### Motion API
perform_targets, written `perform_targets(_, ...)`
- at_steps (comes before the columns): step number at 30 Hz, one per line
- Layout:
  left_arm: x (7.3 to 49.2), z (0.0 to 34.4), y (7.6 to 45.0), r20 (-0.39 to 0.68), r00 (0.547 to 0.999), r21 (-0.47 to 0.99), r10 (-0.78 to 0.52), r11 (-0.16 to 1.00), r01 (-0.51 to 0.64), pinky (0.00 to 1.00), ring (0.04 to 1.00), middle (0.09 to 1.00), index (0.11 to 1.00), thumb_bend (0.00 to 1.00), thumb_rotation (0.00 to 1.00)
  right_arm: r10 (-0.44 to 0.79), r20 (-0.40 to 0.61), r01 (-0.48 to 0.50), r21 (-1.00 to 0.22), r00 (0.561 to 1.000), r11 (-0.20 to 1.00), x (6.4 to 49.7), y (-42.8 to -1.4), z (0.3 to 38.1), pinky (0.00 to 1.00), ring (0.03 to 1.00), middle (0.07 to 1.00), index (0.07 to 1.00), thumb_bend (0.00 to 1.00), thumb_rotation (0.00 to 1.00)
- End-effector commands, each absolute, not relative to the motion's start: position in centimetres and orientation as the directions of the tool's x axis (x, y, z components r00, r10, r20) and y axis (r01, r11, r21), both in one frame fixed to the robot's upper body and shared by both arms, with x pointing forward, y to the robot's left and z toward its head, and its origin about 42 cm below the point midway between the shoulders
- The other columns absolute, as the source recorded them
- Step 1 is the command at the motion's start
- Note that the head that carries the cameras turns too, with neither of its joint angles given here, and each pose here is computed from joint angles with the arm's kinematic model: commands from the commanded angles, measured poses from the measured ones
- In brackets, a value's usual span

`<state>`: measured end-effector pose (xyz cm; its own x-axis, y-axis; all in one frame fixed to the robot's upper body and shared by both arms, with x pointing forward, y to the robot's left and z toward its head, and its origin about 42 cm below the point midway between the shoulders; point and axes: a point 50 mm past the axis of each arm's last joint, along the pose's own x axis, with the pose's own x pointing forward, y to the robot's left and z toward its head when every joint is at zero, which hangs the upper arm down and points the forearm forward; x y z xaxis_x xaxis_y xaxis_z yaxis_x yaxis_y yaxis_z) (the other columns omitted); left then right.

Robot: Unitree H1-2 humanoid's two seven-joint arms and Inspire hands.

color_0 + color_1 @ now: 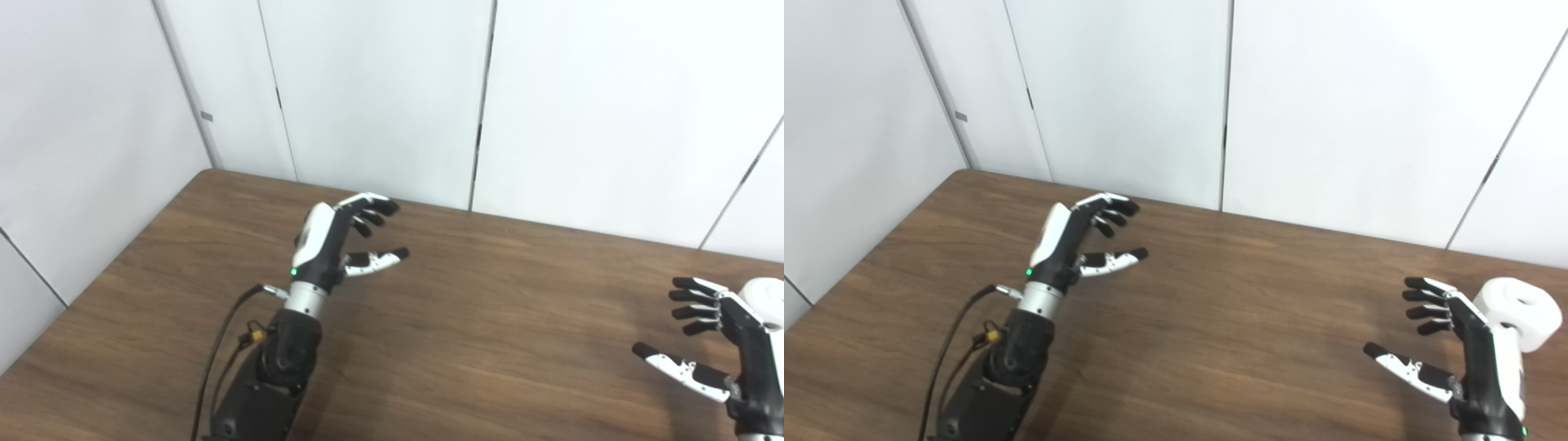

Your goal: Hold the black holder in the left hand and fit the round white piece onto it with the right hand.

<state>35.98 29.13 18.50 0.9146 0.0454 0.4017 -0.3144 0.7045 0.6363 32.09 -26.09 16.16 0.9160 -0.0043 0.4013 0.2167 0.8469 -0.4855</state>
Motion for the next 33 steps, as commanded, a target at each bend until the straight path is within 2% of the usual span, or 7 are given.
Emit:
perform_targets(1, 36.8, 22.2, 30.5, 0.519, 0.852, 0.634, 0.071, 0.636, -0.440, 0.57, 0.670, 0.696, 0.620, 0.83, 0.04, 0.010, 0.478, 0.242, -0.463, 0.878, 0.853, 32.7, -25.9, 18.4, 0.46, 0.577, 0.656, 0.694, 0.64, 0.00)
perform_targets(7, 37.2, 23.6, 33.6, 0.550, 0.828, 0.664, 0.110, 0.544, -0.513, 0.60, 0.700, 0.712, 0.625, 0.85, 0.00, 0.008, 0.482, 0.247, -0.464, 0.876, 0.851, 32.8, -25.9, 18.4, 0.45, 0.571, 0.656, 0.694, 0.64, 0.00)
perform_targets(12, 37.3, 24.4, 35.4, 0.530, 0.831, 0.717, 0.168, 0.433, -0.546, 0.60, 0.753, 0.756, 0.636, 0.86, 0.05, 0.007, 0.485, 0.249, -0.463, 0.875, 0.851, 32.8, -26.0, 18.3, 0.42, 0.542, 0.656, 0.695, 0.64, 0.00)
perform_targets(14, 37.4, 24.5, 36.1, 0.541, 0.816, 0.704, 0.205, 0.422, -0.572, 0.62, 0.789, 0.780, 0.635, 0.87, 0.04, 0.004, 0.484, 0.253, -0.465, 0.875, 0.848, 32.8, -26.0, 18.4, 0.42, 0.538, 0.653, 0.693, 0.65, 0.00)
perform_targets(16, 37.5, 24.6, 36.7, 0.539, 0.809, 0.699, 0.234, 0.412, -0.585, 0.64, 0.837, 0.811, 0.644, 0.87, 0.09, 0.003, 0.483, 0.253, -0.465, 0.876, 0.848, 32.8, -26.1, 18.5, 0.42, 0.537, 0.650, 0.691, 0.65, 0.00)
perform_targets(24, 37.9, 24.5, 38.3, 0.478, 0.825, 0.741, 0.302, 0.365, -0.563, 0.68, 0.920, 0.885, 0.689, 0.92, 0.23, 0.007, 0.487, 0.254, -0.467, 0.873, 0.847, 32.5, -26.1, 18.6, 0.42, 0.539, 0.649, 0.690, 0.64, 0.00)
perform_targets(33, 38.7, 24.3, 37.8, 0.422, 0.848, 0.763, 0.321, 0.379, -0.524, 0.76, 0.933, 0.905, 0.687, 0.97, 0.20, 0.011, 0.492, 0.258, -0.475, 0.870, 0.841, 32.4, -26.3, 18.9, 0.42, 0.540, 0.652, 0.689, 0.64, 0.00)
